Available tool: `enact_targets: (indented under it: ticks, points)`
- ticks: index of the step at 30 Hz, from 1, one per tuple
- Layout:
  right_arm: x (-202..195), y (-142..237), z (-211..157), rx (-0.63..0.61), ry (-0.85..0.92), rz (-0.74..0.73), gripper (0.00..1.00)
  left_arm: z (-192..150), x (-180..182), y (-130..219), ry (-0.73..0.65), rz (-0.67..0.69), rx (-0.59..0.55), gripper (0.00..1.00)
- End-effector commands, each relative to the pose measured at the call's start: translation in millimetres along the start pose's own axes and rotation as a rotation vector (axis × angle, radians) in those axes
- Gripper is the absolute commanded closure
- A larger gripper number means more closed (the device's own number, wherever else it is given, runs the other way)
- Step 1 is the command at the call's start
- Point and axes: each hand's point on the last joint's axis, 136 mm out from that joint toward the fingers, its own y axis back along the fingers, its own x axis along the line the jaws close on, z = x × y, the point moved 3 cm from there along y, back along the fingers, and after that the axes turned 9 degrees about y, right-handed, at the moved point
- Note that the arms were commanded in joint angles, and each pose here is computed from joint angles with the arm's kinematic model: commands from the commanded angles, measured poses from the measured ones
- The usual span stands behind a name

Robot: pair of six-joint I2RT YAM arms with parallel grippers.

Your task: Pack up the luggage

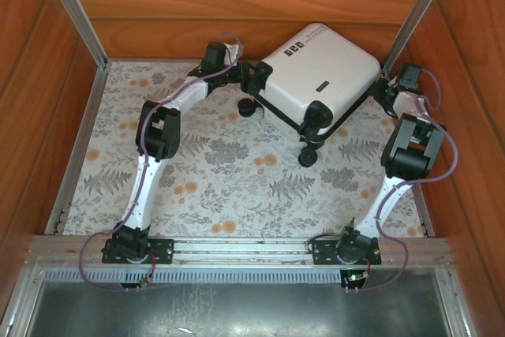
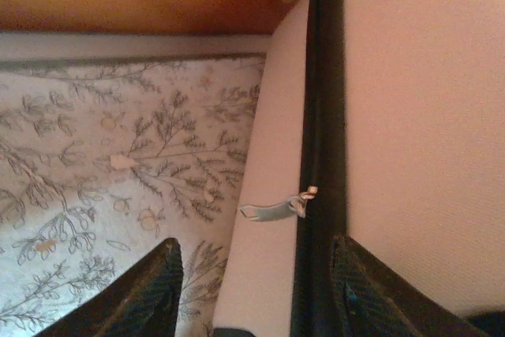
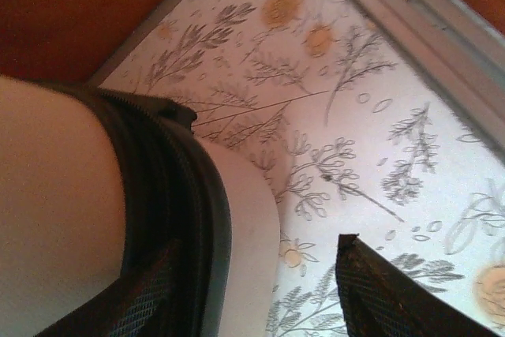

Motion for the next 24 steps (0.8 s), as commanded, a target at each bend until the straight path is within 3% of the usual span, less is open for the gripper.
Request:
enact_targets:
  ticks: [1,8,18,24]
  points:
    - [66,-5,-13,0.032,0.072,0.259,0.44,-10,-38,8,-0.047,-0.075,0.039,0.47]
    - [88,-16,-47,0.12,-0.019,0.4,0.48,-64,-52,36,-0.068,-0.04,0.048,0.53]
    - [179,-10,-107,0.275,0.192,0.604,0.49,-121,-76,117,-0.089,0.018,-0.061,0.57]
    - [195,3,-120,0.301,0.236,0.606,0.49,-150,-87,148,-0.163,0.086,-0.104,0.56]
